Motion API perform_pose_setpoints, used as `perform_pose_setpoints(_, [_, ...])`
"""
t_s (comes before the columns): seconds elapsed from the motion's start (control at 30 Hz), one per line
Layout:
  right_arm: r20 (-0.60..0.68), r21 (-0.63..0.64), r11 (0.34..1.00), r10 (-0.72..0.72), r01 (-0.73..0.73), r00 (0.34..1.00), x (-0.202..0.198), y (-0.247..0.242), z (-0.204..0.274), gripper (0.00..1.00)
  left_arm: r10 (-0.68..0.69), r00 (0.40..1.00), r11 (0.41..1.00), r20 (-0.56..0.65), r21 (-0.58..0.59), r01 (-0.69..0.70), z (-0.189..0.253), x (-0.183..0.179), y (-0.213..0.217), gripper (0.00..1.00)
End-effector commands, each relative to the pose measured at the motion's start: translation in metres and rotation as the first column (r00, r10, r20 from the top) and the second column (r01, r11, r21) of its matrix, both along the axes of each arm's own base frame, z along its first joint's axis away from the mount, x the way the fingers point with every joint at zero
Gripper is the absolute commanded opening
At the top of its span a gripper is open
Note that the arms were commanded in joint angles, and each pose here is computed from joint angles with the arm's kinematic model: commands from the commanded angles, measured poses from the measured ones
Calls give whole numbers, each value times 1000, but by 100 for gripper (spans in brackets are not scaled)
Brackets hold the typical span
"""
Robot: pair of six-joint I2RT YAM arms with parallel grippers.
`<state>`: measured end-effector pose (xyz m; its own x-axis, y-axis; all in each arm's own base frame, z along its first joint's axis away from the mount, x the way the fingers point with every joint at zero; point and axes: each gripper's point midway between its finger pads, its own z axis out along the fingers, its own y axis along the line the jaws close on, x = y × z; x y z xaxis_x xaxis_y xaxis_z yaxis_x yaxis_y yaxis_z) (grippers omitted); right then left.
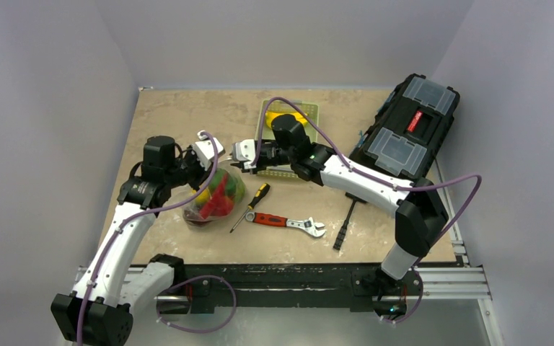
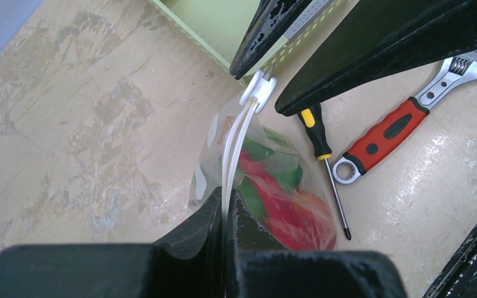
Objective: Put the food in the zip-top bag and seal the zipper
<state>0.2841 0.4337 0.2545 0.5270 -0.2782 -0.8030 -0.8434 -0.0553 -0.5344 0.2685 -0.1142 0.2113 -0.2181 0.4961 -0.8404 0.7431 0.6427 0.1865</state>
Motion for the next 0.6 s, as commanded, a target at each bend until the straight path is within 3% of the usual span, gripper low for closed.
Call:
perform_pose_setpoints(0.0, [57, 34, 999, 17, -19, 998, -2, 3, 26, 27, -23, 999, 999, 43, -41, 25, 13, 3, -7, 0])
perform_pose_setpoints(0.4, [63, 42, 999, 32, -34, 998, -6, 8, 30, 28, -33, 999, 998, 26, -46, 35, 10, 2, -9, 0])
perform_pose_setpoints(0.57, [60, 48, 998, 40, -43, 997, -9, 9, 32, 23, -36, 999, 998, 25, -48, 37, 11, 2, -9, 0])
